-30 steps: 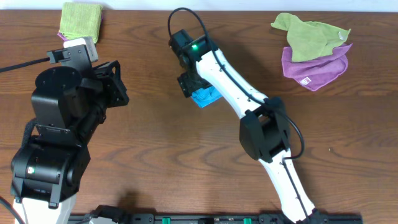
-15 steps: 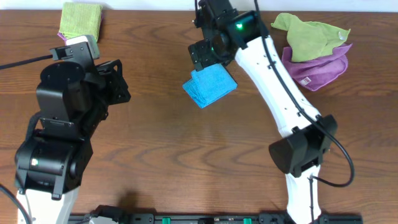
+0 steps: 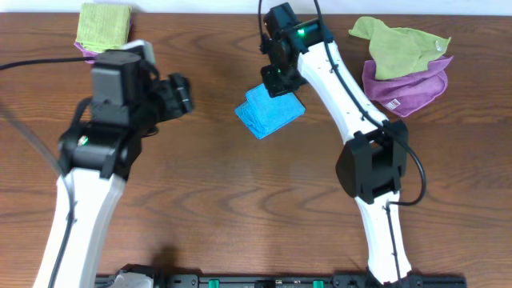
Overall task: Fold the cloth
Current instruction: 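Release the folded blue square and lift the right gripper away, then grasp the folded blue square with the left gripper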
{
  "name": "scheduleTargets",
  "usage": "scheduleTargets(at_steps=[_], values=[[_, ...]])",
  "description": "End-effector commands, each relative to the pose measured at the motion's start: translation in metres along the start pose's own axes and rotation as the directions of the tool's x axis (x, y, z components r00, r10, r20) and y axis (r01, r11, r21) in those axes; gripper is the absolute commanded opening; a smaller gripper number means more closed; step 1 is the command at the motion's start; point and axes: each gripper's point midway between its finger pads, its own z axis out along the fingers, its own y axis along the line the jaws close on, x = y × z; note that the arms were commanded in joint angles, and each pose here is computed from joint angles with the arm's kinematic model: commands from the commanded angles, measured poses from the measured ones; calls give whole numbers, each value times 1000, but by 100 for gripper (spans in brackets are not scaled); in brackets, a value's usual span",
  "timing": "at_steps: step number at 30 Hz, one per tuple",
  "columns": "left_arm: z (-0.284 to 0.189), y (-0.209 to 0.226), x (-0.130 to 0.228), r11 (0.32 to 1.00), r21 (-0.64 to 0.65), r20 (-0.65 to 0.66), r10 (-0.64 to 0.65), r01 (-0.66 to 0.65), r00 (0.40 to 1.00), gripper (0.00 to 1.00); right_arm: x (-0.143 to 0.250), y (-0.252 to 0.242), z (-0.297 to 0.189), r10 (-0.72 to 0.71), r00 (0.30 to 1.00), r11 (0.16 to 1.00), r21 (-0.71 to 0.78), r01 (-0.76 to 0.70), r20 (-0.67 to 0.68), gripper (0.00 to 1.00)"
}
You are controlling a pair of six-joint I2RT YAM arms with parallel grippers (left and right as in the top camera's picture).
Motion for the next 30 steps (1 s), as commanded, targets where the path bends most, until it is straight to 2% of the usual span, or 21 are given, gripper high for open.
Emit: scheduleTargets(at_steps=[1, 3, 9, 15, 21, 30], values=[[30, -16, 26, 991, 129, -145, -23, 41, 989, 95, -4, -30, 8, 55, 999, 998, 18, -55, 1, 1], [53, -25, 39, 978, 192, -230, -32, 78, 973, 95, -5, -43, 16, 97, 995, 995, 23, -97, -1, 1], [104, -26, 76, 956, 231, -422, -67, 178, 904, 95, -8, -67, 23, 148, 989, 989, 25, -148, 6, 1], [138, -45, 106, 876, 363, -574, -58, 318, 817, 95, -9, -81, 29, 190, 982, 982, -21, -190, 5, 1], [162, -45, 131, 840, 385, -576, -105, 382, 811, 95, 2, -78, 64, 220, 973, 970, -90, -226, -74, 1], [180, -28, 165, 864, 317, -550, -170, 392, 818, 95, -5, -75, 83, 242, 968, 963, -108, -247, -61, 1]])
